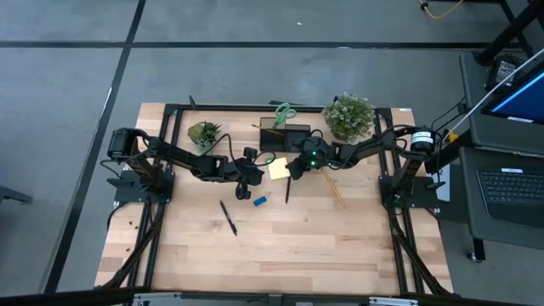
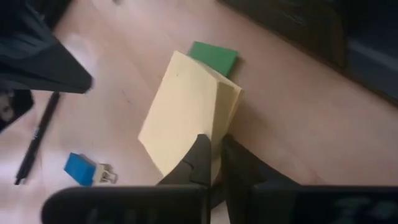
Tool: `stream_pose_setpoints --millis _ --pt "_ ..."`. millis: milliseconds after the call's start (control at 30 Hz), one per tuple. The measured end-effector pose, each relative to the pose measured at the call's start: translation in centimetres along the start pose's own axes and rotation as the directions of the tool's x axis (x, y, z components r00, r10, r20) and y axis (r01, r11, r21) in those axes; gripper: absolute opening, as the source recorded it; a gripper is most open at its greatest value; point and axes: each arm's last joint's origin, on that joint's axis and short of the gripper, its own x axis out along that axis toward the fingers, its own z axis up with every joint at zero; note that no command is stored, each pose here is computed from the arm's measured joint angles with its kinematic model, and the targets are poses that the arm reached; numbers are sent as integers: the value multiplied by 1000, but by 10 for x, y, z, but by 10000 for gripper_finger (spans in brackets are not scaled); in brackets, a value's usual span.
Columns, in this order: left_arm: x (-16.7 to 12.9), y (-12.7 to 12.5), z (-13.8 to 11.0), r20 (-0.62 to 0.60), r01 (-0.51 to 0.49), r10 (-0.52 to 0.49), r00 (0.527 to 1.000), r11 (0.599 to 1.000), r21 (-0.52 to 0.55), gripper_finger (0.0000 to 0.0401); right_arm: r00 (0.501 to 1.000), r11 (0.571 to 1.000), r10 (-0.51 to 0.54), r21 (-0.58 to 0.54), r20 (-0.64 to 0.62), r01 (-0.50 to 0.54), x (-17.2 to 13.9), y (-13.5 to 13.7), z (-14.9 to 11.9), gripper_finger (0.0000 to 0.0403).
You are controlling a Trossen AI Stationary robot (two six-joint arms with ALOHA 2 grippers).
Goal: Pick and place office supplies into organizer
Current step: Put the yellow sticky notes into the black desk organizer
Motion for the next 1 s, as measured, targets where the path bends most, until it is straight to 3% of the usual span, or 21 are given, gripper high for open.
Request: stream_pose_setpoints --millis 400,633,867,1000 --pt "-1 1 0 -2 -10 10 1000 1000 9 2 995 996 65 -65 73 -61 -16 14 14 19" --pt "-18 14 9 57 -49 48 997 999 17 1 993 991 56 -126 102 -43 -37 24 22 19" --pt "-42 35 11 209 12 -15 978 1000 16 2 990 981 -24 -188 137 50 -69 31 30 19" --pt "-57 47 4 283 6 -1 959 1000 -17 1 983 976 -91 -183 160 120 -88 27 36 19"
